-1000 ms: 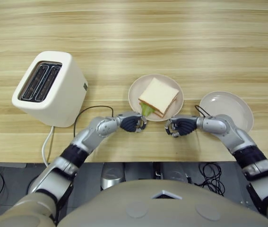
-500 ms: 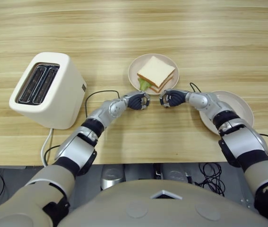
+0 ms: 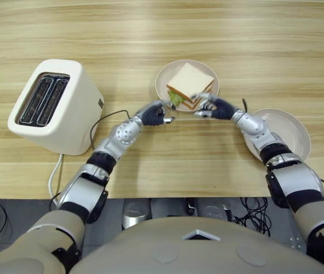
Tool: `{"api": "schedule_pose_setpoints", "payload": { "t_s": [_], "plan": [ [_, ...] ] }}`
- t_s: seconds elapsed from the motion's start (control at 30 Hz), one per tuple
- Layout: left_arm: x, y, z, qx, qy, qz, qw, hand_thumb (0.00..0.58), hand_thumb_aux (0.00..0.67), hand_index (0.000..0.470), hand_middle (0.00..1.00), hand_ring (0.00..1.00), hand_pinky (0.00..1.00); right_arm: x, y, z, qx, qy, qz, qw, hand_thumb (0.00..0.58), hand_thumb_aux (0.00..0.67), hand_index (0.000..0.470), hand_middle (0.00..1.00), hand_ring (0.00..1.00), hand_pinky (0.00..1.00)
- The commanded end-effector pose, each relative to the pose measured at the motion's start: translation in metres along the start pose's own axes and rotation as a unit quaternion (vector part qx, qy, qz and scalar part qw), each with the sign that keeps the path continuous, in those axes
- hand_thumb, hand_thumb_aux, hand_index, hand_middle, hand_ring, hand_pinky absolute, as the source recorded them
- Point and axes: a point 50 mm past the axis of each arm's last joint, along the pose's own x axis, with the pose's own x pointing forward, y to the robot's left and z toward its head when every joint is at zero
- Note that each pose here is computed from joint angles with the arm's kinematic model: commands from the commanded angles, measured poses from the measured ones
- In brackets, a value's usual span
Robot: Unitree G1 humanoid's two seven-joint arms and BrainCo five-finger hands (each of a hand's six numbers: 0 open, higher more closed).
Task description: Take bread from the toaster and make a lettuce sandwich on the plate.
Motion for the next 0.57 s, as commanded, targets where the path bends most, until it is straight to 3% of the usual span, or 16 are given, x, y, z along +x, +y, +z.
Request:
{"api": "schedule_pose_setpoints", "payload": {
  "t_s": [0.03,0.3,0.57],
  "plan": [
    [-0.012,0.019,0.013,-0.054,-0.029,0.100,0.993,0.000,0.000,0.000,0.00,0.00,0.00,-0.010,-0.013,0.020,0.075,-0.098,-0.115,0.986,0.000,0.000,0.000,0.00,0.00,0.00],
    [-0.030,0.029,0.034,-0.137,-0.071,0.213,0.965,0.000,0.000,0.000,0.00,0.00,0.00,-0.018,0.006,0.041,0.175,-0.163,-0.210,0.948,0.000,0.000,0.000,0.00,0.00,0.00],
    [-0.038,0.027,0.028,-0.228,-0.073,0.241,0.941,0.000,0.000,0.000,0.00,0.00,0.00,-0.022,0.010,0.039,0.244,-0.168,-0.271,0.916,0.000,0.000,0.000,0.00,0.00,0.00]
  ]
}}
